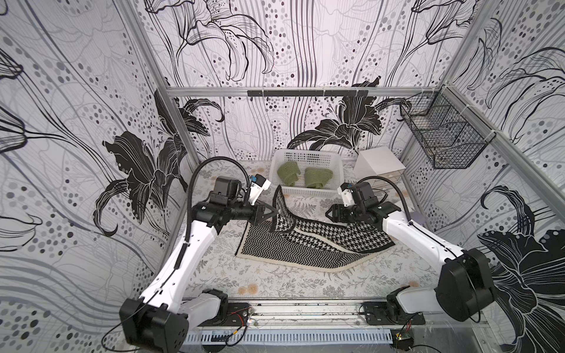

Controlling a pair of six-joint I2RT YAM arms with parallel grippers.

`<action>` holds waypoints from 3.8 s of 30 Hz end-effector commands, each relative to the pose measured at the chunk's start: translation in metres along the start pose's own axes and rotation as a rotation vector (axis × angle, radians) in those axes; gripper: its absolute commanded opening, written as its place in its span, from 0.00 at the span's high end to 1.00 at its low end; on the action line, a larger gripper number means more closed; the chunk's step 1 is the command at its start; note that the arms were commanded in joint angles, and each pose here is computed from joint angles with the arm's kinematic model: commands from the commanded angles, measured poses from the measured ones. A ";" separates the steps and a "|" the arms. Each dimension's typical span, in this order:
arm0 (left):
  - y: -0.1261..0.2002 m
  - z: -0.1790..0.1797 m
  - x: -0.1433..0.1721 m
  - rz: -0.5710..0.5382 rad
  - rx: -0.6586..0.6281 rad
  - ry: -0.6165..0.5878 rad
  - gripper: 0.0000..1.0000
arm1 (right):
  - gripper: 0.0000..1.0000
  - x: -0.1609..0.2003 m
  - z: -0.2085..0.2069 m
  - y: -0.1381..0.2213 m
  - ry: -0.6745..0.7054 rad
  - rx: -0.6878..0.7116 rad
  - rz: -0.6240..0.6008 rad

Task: Roll up the scarf and place it into the basket
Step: Flatten out the scarf at the center of the board.

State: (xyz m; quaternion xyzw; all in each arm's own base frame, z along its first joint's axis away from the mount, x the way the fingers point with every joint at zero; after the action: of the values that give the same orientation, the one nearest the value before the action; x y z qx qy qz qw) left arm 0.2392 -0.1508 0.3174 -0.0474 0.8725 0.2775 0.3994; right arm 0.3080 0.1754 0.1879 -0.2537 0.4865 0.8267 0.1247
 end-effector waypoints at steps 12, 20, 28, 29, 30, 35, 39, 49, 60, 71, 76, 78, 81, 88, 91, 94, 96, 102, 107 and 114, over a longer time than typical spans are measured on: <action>0.000 0.060 0.034 0.096 -0.242 0.150 1.00 | 0.37 -0.004 0.002 -0.034 0.046 -0.083 0.106; 0.002 0.066 0.047 0.156 -0.337 0.067 1.00 | 0.40 0.041 0.061 -0.075 0.179 -0.267 0.280; 0.005 0.048 0.051 0.166 -0.282 0.036 1.00 | 0.42 0.010 0.101 -0.109 0.232 -0.299 0.231; 0.004 0.046 0.050 0.166 -0.278 0.029 1.00 | 0.42 0.006 0.105 -0.113 0.241 -0.295 0.235; 0.005 0.045 0.049 0.161 -0.275 0.028 1.00 | 0.42 0.004 0.111 -0.118 0.262 -0.296 0.243; 0.007 0.054 0.048 0.168 -0.347 0.027 1.00 | 0.41 0.023 0.145 -0.125 0.360 -0.362 0.359; 0.012 0.072 0.044 0.169 -0.464 0.038 1.00 | 0.41 0.079 0.160 -0.110 0.399 -0.441 0.496; 0.026 0.144 0.062 0.210 -0.730 0.230 1.00 | 0.42 0.135 0.187 -0.069 0.470 -0.522 0.581; 0.002 0.217 0.103 0.351 -0.651 0.593 1.00 | 0.42 0.084 0.064 -0.054 0.205 0.061 0.372; -0.014 0.135 0.041 0.149 -0.379 0.383 1.00 | 0.41 0.077 0.001 -0.037 0.079 0.182 0.340; -0.012 0.190 0.107 0.299 -0.488 0.690 1.00 | 0.39 0.078 -0.024 -0.034 0.018 0.274 0.350; -0.008 0.205 0.118 0.332 -0.524 0.768 1.00 | 0.38 0.078 -0.031 -0.030 0.007 0.299 0.347; -0.006 0.225 0.130 0.425 -0.620 0.803 1.00 | 0.38 0.078 -0.039 -0.023 -0.004 0.336 0.340; -0.018 0.227 0.139 0.477 -0.589 0.832 1.00 | 0.37 0.084 -0.057 -0.016 -0.047 0.379 0.337; -0.021 0.215 0.135 0.480 -0.591 0.799 1.00 | 0.37 0.084 -0.058 -0.018 -0.047 0.383 0.344; -0.020 0.203 0.125 0.426 -0.563 0.761 1.00 | 0.37 0.081 -0.070 -0.016 -0.080 0.450 0.333; -0.015 0.193 0.107 0.337 -0.531 0.697 1.00 | 0.37 0.079 -0.080 -0.014 -0.122 0.489 0.311; 0.013 0.183 0.080 0.212 -0.641 0.612 1.00 | 0.36 0.077 -0.092 -0.013 -0.160 0.519 0.312; 0.008 0.189 0.097 0.309 -0.630 0.673 0.99 | 0.35 0.087 -0.113 -0.009 -0.195 0.627 0.360; 0.045 0.207 0.095 0.203 -0.961 0.701 0.09 | 0.35 0.086 -0.141 0.036 -0.395 0.718 0.185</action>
State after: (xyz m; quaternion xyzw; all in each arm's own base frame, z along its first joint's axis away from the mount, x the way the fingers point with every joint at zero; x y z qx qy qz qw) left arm 0.2965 -0.0185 0.1400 -0.1426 0.7883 0.5984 -0.0145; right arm 0.2706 0.0562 0.0943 -0.0087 0.7249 0.6709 0.1556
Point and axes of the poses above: each gripper's point midway between its finger pads, its own y axis back along the fingers, its own z axis along the line the jaws close on, x = y × z, the point moved 5 cm from there along y, back along the fingers, and after that the axes turned 3 degrees about y, right-handed, at the moved point
